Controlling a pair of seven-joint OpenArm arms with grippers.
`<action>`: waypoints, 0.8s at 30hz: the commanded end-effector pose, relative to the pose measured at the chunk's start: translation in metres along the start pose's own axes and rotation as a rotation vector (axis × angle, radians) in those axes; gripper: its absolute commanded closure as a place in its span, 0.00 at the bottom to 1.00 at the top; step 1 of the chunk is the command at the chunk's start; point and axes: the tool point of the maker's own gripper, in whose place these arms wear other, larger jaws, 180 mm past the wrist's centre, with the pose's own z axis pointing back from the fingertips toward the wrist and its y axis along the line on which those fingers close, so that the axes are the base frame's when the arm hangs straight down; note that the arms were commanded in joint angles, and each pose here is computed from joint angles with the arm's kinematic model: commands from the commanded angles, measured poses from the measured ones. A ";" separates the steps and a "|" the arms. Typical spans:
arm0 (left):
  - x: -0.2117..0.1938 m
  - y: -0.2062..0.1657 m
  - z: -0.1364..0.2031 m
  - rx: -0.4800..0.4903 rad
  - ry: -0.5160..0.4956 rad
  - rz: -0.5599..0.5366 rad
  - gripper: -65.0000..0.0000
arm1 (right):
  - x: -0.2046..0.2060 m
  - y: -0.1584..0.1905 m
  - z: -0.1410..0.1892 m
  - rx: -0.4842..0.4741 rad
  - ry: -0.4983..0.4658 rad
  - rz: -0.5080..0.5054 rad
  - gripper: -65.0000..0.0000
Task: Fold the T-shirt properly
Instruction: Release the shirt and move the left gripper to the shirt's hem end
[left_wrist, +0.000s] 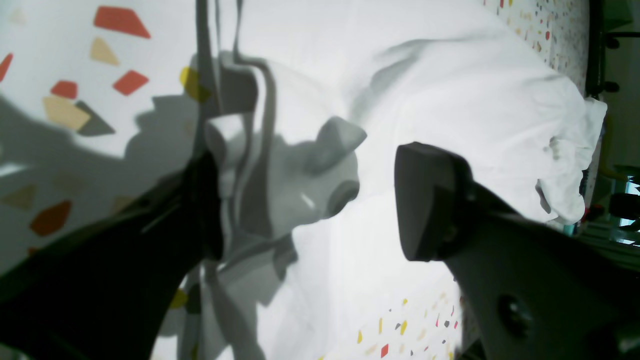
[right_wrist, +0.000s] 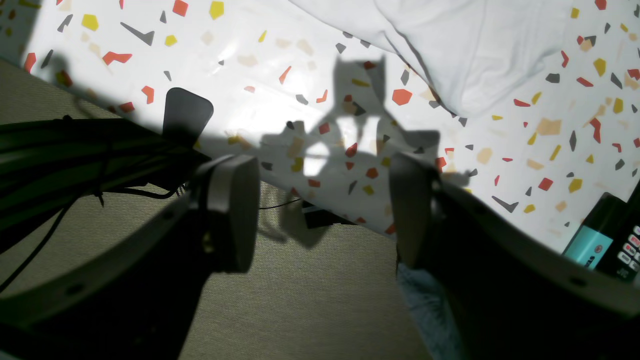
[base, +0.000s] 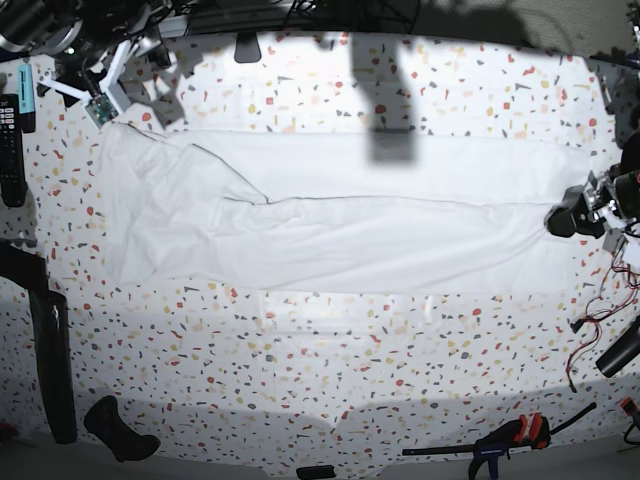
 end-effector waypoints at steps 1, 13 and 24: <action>0.011 0.002 0.007 0.016 -0.016 -0.016 0.34 | 0.007 0.000 0.004 -0.002 -0.026 0.020 0.39; 0.031 -0.027 0.010 -0.132 -0.110 0.036 1.00 | 0.007 0.000 0.004 -0.002 -0.027 0.020 0.39; 0.037 -0.067 0.001 -0.199 -0.084 -0.087 1.00 | 0.013 0.000 0.004 -0.003 -0.059 0.020 0.39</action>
